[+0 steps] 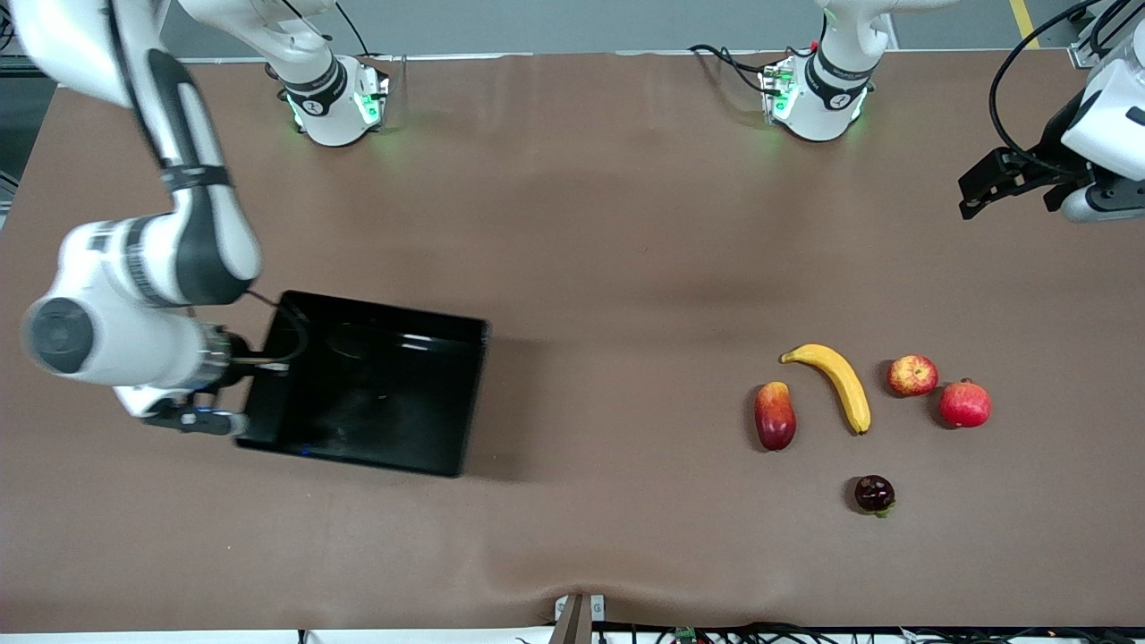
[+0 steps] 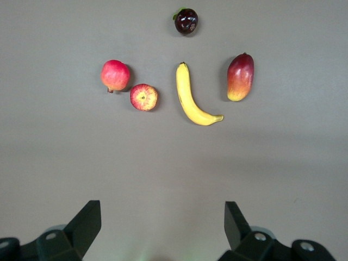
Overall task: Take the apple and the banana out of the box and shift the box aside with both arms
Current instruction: 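Drag the black tray toward the right arm's base with the right gripper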
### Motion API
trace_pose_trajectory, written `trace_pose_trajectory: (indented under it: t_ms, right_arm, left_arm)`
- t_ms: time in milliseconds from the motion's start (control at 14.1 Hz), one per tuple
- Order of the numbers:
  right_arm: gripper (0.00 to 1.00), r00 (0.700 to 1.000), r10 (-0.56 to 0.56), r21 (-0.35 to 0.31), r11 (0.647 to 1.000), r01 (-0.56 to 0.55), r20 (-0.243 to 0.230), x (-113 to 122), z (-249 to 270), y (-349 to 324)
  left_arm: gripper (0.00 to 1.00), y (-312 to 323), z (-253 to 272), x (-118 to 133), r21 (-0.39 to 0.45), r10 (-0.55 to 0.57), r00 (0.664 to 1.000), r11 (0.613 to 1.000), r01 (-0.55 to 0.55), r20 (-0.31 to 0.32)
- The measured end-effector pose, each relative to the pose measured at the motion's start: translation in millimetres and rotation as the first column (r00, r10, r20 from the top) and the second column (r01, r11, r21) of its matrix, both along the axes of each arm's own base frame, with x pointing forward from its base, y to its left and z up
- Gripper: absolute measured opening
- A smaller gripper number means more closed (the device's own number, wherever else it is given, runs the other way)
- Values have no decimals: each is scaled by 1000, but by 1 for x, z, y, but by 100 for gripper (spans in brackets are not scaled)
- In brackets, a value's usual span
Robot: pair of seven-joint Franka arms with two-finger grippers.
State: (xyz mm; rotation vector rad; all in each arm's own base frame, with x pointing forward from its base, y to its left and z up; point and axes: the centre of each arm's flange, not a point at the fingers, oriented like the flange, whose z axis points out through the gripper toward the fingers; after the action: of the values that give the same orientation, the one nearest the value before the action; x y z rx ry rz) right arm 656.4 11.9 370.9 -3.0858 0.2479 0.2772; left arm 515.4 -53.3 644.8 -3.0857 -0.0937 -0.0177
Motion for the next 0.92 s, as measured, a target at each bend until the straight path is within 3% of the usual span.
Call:
trace_pose_trajectory:
  t_ms: [356,569,925]
  right_arm:
    - [3,998,60,41,997,-61,36,-18,-19,-146]
    - [3,997,72,60,995,-74,26,-31,-46,-200]
    - [3,998,63,79,995,-63,4,-47,-127,-260]
  left_arm:
    - [100,16,3,-5,2,29,1000,1000,-29,-12]
    - [100,30,12,-15,5,53,998,999,-53,-35]
    - [100,33,29,-23,-1,49,998,999,-49,-24]
